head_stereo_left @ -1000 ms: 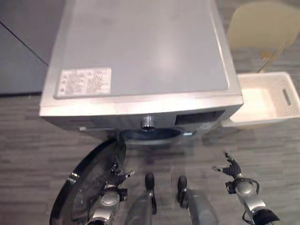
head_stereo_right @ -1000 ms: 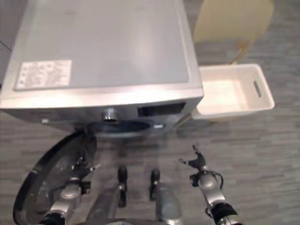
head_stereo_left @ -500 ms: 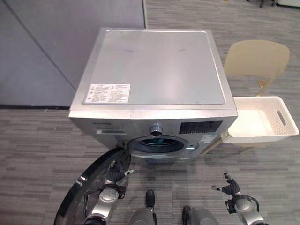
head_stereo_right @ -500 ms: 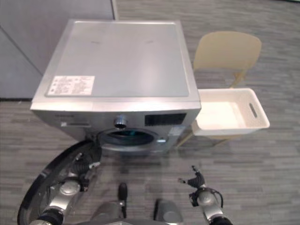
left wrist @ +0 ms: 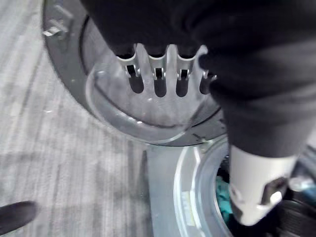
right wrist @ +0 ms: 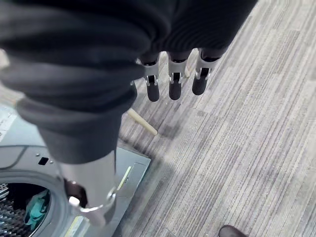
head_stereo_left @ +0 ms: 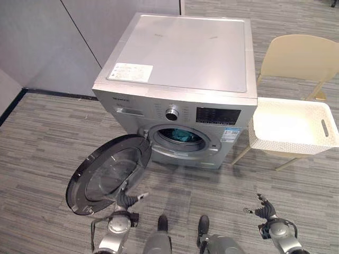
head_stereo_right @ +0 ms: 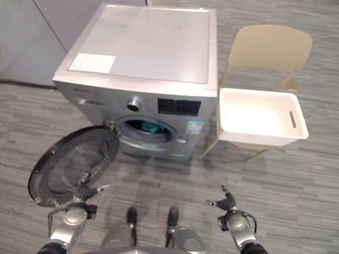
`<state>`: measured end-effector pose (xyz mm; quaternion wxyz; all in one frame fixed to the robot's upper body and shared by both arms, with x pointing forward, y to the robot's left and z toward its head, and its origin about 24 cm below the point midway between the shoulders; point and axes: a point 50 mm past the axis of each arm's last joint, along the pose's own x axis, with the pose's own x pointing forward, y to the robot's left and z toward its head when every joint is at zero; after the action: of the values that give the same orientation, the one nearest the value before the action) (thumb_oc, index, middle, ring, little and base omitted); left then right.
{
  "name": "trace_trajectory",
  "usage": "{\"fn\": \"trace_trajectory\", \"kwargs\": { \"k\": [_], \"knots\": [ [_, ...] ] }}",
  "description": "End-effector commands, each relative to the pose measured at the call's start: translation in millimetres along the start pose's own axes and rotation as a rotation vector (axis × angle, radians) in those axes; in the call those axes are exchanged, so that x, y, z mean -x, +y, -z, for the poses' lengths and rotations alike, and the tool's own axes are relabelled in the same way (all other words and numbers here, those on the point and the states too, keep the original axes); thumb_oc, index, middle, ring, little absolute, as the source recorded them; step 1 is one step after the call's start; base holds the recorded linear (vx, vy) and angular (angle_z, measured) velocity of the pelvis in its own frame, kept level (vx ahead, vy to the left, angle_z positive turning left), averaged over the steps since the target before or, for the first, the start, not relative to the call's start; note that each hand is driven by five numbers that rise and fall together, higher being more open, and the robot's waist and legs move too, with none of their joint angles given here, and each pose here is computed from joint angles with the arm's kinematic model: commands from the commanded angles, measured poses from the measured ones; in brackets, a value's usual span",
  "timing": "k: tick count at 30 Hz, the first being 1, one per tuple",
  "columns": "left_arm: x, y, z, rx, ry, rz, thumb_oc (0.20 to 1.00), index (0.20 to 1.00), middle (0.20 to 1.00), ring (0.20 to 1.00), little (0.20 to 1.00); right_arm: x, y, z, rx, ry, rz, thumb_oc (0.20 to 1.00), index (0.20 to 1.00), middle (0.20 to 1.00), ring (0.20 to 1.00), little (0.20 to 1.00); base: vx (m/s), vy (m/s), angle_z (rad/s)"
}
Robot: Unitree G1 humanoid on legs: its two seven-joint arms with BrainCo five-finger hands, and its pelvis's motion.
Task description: Grab the laundry basket,head to the washer,open it,put in the laundry and shut it.
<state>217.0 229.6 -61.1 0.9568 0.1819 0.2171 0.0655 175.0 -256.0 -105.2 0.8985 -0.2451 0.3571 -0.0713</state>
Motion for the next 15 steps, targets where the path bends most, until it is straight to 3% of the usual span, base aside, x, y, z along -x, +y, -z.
{"fn": "trace_trajectory", "kwargs": {
  "k": [1, 6, 8, 11, 15],
  "knots": [
    [-4.4, 18.0, -13.7, -0.092, -0.081, -0.071, 1.0, 1.0, 1.0, 1.0, 1.0, -1.9, -3.3, -8.7, -0.028, -0.045, 0.015, 1.0, 1.0, 1.0, 1.0, 1.0, 0.14, 0.195, 0.4],
    [-12.6, 36.1, -49.7, -0.208, -0.233, -0.115, 1.0, 1.0, 1.0, 1.0, 1.0, -1.8, -3.4, -8.3, -0.024, -0.044, 0.007, 1.0, 1.0, 1.0, 1.0, 1.0, 0.12, 0.176, 0.23],
    [-20.5, 63.8, -79.0, -0.34, -0.327, -0.19, 1.0, 1.0, 1.0, 1.0, 1.0, -2.7, -3.7, -16.4, -0.015, -0.08, -0.007, 1.0, 1.0, 1.0, 1.0, 1.0, 0.12, 0.155, 0.0],
    [-28.6, 87.4, -99.0, -0.43, -0.359, -0.272, 1.0, 1.0, 1.0, 1.0, 1.0, -2.9, -4.8, -22.2, 0.005, -0.109, -0.019, 1.0, 1.0, 1.0, 1.0, 1.0, 0.07, 0.108, -0.14],
    [-38.4, 122.3, -92.8, -0.517, -0.243, -0.364, 1.0, 1.0, 1.0, 1.0, 1.0, -4.2, -5.0, -24.8, 0.037, -0.116, -0.035, 1.0, 1.0, 1.0, 1.0, 1.0, 0.04, 0.08, -0.17]
  ]
}}
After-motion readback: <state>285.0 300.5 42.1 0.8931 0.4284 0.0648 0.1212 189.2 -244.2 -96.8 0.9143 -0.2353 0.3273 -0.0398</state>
